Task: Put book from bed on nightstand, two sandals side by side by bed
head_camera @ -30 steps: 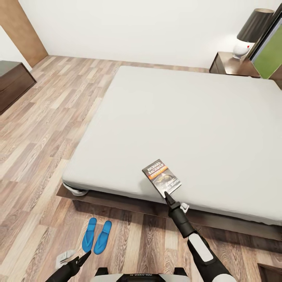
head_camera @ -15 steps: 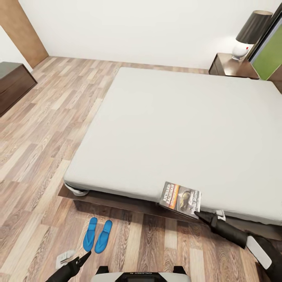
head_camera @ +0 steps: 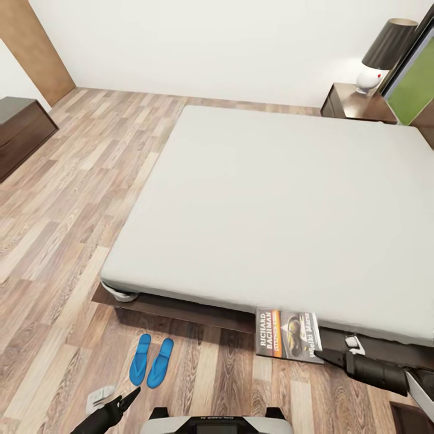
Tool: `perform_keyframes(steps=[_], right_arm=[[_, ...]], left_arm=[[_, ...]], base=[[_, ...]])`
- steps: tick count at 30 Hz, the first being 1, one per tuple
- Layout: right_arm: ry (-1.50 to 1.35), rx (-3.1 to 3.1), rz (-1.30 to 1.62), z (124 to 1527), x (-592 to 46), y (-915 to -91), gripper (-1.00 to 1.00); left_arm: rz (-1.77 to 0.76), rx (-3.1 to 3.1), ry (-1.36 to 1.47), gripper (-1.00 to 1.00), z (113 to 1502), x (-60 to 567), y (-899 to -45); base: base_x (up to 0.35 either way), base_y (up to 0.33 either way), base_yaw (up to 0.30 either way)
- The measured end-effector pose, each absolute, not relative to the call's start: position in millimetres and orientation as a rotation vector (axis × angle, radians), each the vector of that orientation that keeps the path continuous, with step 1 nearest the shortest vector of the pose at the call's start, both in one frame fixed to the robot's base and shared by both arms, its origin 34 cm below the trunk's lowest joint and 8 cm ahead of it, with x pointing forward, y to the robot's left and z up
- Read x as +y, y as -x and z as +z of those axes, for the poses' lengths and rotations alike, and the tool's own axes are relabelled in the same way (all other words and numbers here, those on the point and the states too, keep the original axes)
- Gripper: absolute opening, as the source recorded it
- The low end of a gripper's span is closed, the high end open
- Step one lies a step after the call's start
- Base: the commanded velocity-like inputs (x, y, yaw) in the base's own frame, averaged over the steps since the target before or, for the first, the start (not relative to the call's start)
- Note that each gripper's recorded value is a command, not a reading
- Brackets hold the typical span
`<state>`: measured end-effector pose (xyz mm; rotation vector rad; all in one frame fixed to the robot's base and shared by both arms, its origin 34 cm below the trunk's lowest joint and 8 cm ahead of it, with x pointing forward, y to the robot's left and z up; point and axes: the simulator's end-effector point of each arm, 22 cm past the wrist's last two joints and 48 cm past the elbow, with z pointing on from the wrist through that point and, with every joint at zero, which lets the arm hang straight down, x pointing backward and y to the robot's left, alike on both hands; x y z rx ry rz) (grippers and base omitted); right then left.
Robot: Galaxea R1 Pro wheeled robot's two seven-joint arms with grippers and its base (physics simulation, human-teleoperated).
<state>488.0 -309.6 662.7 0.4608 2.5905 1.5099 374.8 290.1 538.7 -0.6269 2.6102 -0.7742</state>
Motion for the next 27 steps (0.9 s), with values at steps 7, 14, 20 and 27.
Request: perform_keyframes(steps=[7, 14, 20, 27], right_arm=[[-0.483, 2.625, 1.505, 661, -309, -475, -1.0], [-0.486, 2.625, 1.507, 661, -309, -474, -1.0], [-0.486, 2.626, 1.506, 668, -309, -473, -1.0], [-0.487, 2.627, 1.506, 675, -309, -471, -1.0]], left_arm=[[-0.781, 2.621, 0.611, 1.0, 544, 288, -371], [-0.783, 2.623, 0.608, 1.0, 544, 288, -371], [-0.782, 2.623, 0.608, 1.0, 551, 288, -370], [-0.783, 2.623, 0.608, 1.0, 559, 287, -368]], base=[[0.0, 0.0, 0.0], [0.0, 0.0, 0.0], [0.0, 0.0, 0.0], [0.0, 0.0, 0.0]])
